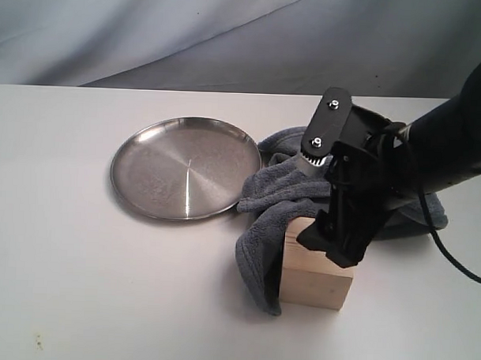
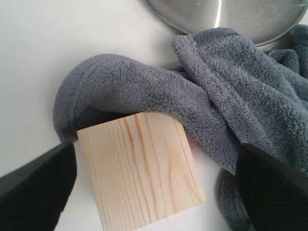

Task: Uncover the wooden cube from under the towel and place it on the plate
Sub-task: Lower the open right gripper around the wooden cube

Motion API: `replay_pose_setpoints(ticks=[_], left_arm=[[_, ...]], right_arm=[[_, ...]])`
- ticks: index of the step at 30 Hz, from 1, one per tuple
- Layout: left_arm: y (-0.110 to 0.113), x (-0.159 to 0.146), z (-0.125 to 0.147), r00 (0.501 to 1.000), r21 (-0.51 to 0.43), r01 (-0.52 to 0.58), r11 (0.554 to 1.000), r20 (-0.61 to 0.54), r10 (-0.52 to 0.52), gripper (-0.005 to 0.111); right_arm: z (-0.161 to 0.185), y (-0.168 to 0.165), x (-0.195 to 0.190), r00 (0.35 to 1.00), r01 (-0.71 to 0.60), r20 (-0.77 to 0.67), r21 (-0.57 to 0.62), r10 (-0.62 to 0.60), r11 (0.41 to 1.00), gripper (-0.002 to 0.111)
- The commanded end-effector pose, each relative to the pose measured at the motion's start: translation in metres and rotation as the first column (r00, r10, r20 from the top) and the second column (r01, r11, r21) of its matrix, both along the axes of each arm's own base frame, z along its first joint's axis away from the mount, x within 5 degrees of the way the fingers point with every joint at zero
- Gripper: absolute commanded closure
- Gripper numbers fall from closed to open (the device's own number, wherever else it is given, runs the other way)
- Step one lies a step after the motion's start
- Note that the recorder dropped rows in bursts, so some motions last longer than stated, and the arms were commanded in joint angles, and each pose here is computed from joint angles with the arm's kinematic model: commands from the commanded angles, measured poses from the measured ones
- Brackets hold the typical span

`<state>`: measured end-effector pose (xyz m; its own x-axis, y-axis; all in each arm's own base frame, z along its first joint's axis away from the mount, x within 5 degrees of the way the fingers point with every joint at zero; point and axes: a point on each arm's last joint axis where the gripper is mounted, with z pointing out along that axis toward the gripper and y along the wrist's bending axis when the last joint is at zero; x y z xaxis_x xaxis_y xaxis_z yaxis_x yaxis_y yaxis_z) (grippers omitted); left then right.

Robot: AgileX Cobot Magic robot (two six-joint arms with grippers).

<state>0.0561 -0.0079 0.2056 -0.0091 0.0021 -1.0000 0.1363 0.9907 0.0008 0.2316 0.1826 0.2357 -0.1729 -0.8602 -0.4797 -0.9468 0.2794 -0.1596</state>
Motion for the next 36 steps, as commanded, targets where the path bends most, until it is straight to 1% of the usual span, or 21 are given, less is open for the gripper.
replay_pose_setpoints(ticks=[1,3,6,11,12,17,18,21,29,36], left_arm=[[0.0,0.0,0.0,1.0,-0.006,-0.003,1.0,0.01,0.003,0.107],[0.0,0.0,0.0,1.0,-0.006,-0.003,1.0,0.01,0.003,0.107],[0.0,0.0,0.0,1.0,-0.006,-0.003,1.0,0.01,0.003,0.107],[0.0,0.0,0.0,1.0,-0.006,-0.003,1.0,0.01,0.003,0.107],[0.0,0.0,0.0,1.0,-0.006,-0.003,1.0,0.01,0.003,0.107],[0.0,0.0,0.0,1.0,-0.006,-0.003,1.0,0.01,0.003,0.107],[0.0,0.0,0.0,1.0,-0.006,-0.003,1.0,0.01,0.003,0.107],[0.0,0.0,0.0,1.0,-0.006,-0.003,1.0,0.01,0.003,0.107],[0.0,0.0,0.0,1.0,-0.006,-0.003,1.0,0.01,0.003,0.107],[0.0,0.0,0.0,1.0,-0.006,-0.003,1.0,0.01,0.003,0.107]], right_arm=[[-0.015,0.001,0.0,0.997,-0.051,-0.062,-0.059,0.047,0.997,0.024],[-0.018,0.002,0.001,0.997,-0.051,-0.067,-0.065,0.046,0.997,0.023],[-0.016,0.003,0.004,0.999,-0.036,-0.027,-0.046,0.035,0.998,0.024],[-0.016,0.002,0.003,0.999,-0.043,-0.035,-0.052,0.041,0.998,0.022],[-0.017,0.002,0.003,0.998,-0.045,-0.038,-0.055,0.043,0.997,0.021],[-0.023,0.003,0.009,0.999,-0.052,-0.007,-0.076,0.051,0.996,0.004],[-0.025,0.004,0.009,0.999,-0.054,-0.006,-0.082,0.054,0.995,0.003],[-0.034,0.004,0.01,0.997,-0.063,-0.044,-0.113,0.058,0.992,0.003],[-0.048,0.004,0.015,0.994,-0.11,-0.037,-0.17,0.105,0.979,0.003],[-0.067,0.007,0.02,0.992,-0.114,-0.067,-0.193,0.103,0.975,0.003]])
